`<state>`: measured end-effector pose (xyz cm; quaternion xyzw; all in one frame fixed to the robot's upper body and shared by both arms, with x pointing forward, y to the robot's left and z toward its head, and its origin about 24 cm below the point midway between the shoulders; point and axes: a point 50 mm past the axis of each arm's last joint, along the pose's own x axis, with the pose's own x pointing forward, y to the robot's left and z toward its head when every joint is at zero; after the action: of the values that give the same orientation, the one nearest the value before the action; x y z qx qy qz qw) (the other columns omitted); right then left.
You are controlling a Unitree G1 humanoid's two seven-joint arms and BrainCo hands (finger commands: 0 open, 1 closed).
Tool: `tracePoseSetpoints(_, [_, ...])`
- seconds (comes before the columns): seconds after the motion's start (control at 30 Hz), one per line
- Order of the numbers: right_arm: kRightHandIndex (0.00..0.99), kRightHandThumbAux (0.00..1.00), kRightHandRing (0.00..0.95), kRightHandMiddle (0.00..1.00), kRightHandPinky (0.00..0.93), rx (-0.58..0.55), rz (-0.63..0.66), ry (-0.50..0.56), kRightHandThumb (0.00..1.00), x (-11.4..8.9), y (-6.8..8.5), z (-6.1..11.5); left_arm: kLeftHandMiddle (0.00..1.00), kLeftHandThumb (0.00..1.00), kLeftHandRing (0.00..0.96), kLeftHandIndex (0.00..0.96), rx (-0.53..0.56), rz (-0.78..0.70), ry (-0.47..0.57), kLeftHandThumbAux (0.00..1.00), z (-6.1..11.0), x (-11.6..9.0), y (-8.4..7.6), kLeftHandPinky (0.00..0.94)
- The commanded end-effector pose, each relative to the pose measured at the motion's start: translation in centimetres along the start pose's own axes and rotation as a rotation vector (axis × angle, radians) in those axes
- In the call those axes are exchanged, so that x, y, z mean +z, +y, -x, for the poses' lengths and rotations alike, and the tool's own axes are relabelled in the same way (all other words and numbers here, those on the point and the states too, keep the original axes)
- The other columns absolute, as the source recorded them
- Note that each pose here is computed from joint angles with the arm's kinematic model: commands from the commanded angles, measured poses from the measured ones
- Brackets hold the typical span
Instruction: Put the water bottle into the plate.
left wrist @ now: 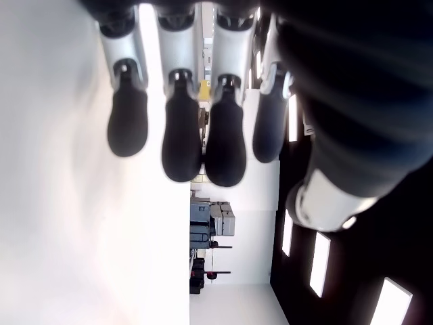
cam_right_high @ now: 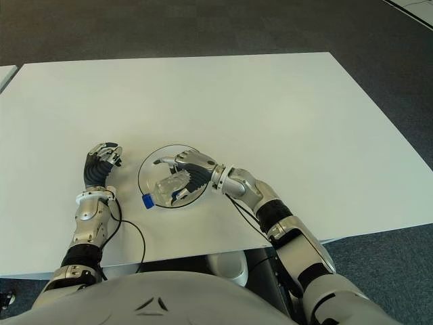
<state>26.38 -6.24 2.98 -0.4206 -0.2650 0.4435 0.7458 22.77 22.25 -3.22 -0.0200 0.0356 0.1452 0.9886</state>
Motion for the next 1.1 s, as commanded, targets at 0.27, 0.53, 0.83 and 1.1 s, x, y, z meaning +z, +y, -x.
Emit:
tracePoseSetpoints(0.27, [0.000, 0.427, 0.000, 0.000, 0.000, -0.053, 0.012, -0.059, 0.086, 0.57, -0.30, 0.19, 0.683, 0.710, 0.656, 0.437, 0.012, -0.012, 0.090, 0.709, 0.80, -1.42, 0.37, 0.630])
tracePoseSetpoints(0.53, [0.000, 0.379, 0.000, 0.000, 0.000, -0.091, -0.001, -0.059, 0.090, 0.74, -0.34, 0.20, 0.673, 0.710, 0.647, 0.436, 0.017, -0.016, 0.089, 0.710, 0.78, -1.41, 0.43, 0.615])
tracePoseSetpoints(0.83, [0.000, 0.331, 0.000, 0.000, 0.000, -0.139, 0.019, -0.065, 0.092, 0.91, -0.43, 0.26, 0.666, 0.710, 0.640, 0.436, 0.013, -0.003, 0.078, 0.710, 0.78, -1.40, 0.44, 0.612])
tracePoseSetpoints(1.1, [0.000, 0.314, 0.000, 0.000, 0.000, -0.145, 0.032, -0.067, 0.087, 0.99, -0.53, 0.31, 0.663, 0.710, 0.637, 0.437, 0.008, -0.008, 0.071, 0.710, 0.83, -1.43, 0.46, 0.613])
